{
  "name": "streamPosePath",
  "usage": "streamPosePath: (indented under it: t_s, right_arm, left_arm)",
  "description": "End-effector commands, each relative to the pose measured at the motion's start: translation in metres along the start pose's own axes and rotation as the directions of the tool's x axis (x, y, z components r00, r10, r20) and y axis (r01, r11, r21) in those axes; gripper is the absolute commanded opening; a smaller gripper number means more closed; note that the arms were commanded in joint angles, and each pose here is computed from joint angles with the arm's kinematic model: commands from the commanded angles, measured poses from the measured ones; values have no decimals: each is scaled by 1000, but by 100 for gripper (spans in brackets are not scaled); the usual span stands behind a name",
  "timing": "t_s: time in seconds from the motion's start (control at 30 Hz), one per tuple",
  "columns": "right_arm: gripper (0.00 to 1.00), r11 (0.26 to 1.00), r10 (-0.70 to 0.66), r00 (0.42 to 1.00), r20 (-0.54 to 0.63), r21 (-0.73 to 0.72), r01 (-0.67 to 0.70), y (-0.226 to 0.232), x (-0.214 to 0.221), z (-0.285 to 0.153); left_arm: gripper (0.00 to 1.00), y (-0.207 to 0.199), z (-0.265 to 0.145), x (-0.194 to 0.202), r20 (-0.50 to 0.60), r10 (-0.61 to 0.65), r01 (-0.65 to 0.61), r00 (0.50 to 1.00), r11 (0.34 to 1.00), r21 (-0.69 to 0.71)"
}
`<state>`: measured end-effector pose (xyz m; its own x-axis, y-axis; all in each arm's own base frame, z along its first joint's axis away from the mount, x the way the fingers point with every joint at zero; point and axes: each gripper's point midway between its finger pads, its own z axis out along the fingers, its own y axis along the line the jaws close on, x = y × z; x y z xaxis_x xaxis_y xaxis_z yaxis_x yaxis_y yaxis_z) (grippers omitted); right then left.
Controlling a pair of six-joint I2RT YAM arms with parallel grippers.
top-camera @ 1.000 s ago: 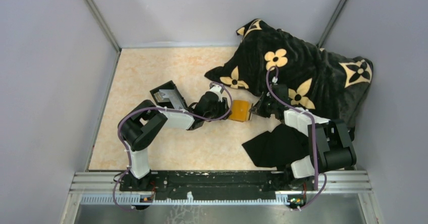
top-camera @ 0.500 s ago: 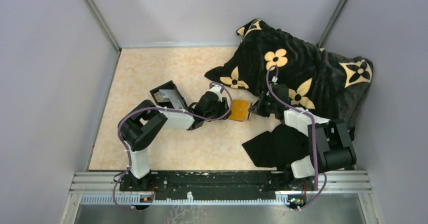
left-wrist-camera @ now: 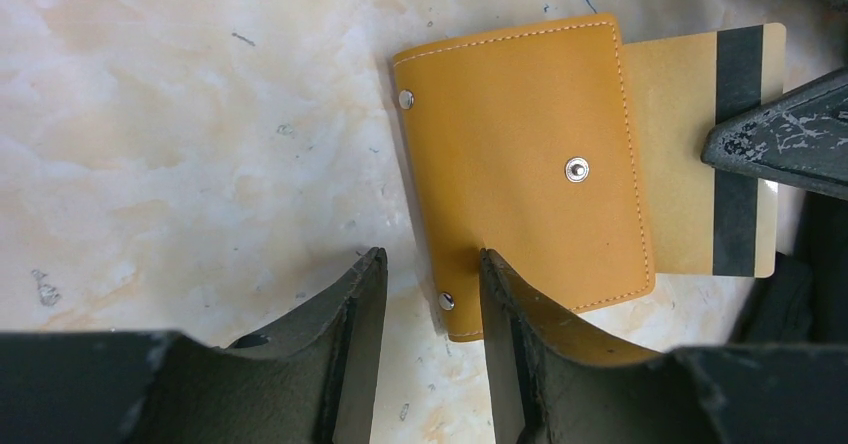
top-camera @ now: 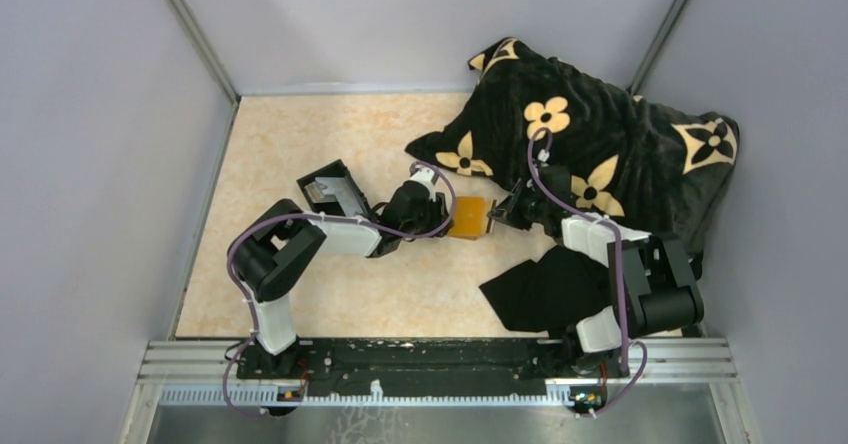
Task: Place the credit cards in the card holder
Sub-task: Open the card holder at the center of the board.
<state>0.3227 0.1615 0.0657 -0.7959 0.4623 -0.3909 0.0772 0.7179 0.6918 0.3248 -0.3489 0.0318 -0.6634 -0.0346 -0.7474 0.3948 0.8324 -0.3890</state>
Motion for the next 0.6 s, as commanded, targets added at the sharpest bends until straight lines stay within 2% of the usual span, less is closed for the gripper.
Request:
streamPosePath:
  t_s: [0.0,0.57]
  right_arm:
    - [0,998,0,1000,22,-67,2,10,-7,5]
    - [0,991,33,999,4,-126,-32,12,-3,21]
  left_arm:
    - [46,26,-10,26,-85,1,-8,996,997,-83]
    - [47,59,-29,1,58,-54,66,997,972,-226]
